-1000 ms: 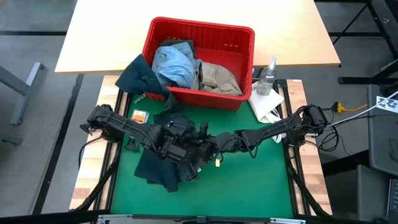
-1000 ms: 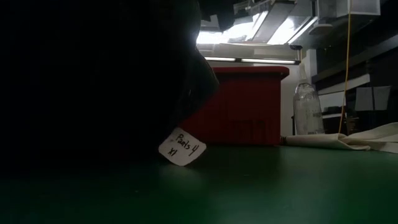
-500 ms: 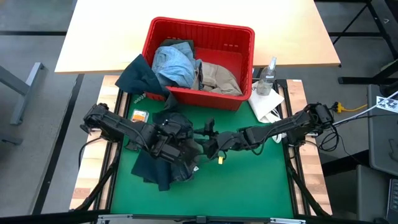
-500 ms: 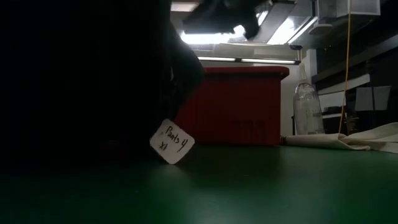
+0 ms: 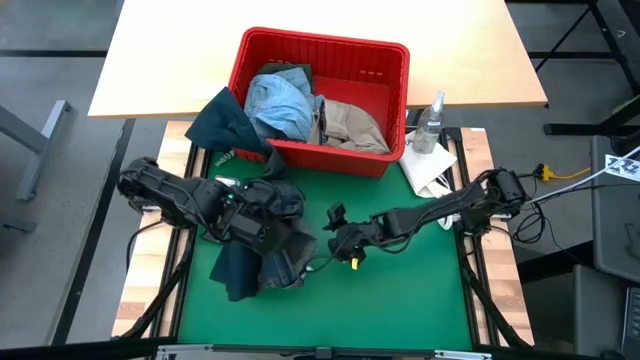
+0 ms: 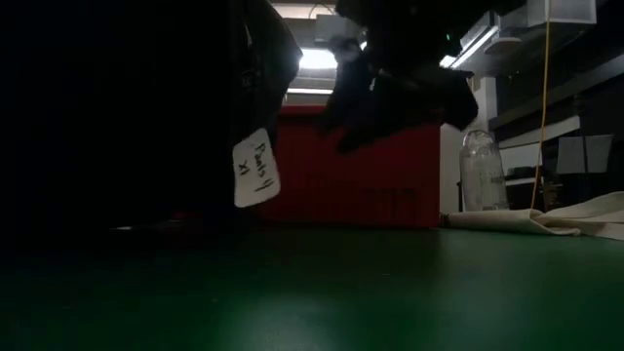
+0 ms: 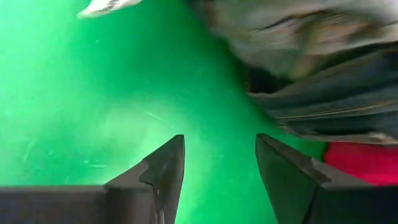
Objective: Fold laundry
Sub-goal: Fold the dark blue jeans
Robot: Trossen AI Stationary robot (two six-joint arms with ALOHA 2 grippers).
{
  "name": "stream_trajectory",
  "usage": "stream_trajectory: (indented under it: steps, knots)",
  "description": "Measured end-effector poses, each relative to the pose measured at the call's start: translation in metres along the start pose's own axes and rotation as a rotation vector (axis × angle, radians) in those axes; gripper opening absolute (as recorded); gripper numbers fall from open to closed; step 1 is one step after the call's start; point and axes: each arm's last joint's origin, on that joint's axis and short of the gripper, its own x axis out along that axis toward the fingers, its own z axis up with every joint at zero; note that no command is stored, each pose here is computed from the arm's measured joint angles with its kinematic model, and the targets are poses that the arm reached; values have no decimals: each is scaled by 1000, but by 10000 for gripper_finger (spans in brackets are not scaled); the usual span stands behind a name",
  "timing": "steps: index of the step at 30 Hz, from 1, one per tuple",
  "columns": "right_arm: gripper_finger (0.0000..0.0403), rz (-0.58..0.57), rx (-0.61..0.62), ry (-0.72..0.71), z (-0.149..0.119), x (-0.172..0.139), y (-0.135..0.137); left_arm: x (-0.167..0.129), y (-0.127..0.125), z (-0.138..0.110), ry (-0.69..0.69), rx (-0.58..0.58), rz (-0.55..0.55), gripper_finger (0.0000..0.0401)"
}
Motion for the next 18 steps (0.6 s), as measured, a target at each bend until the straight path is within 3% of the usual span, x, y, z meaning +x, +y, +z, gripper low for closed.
stream_trajectory:
  steps: [5, 13, 18]
  knots:
    - [198, 12, 4, 4, -1, 18, 8, -4, 2, 0, 7, 22, -15, 10]
    - [198, 1, 178, -161, 10, 41, 11, -6, 3, -1, 17, 40, -28, 10]
    - [198, 11, 269, -150, 8, 51, 17, -6, 3, -1, 25, 40, -30, 10]
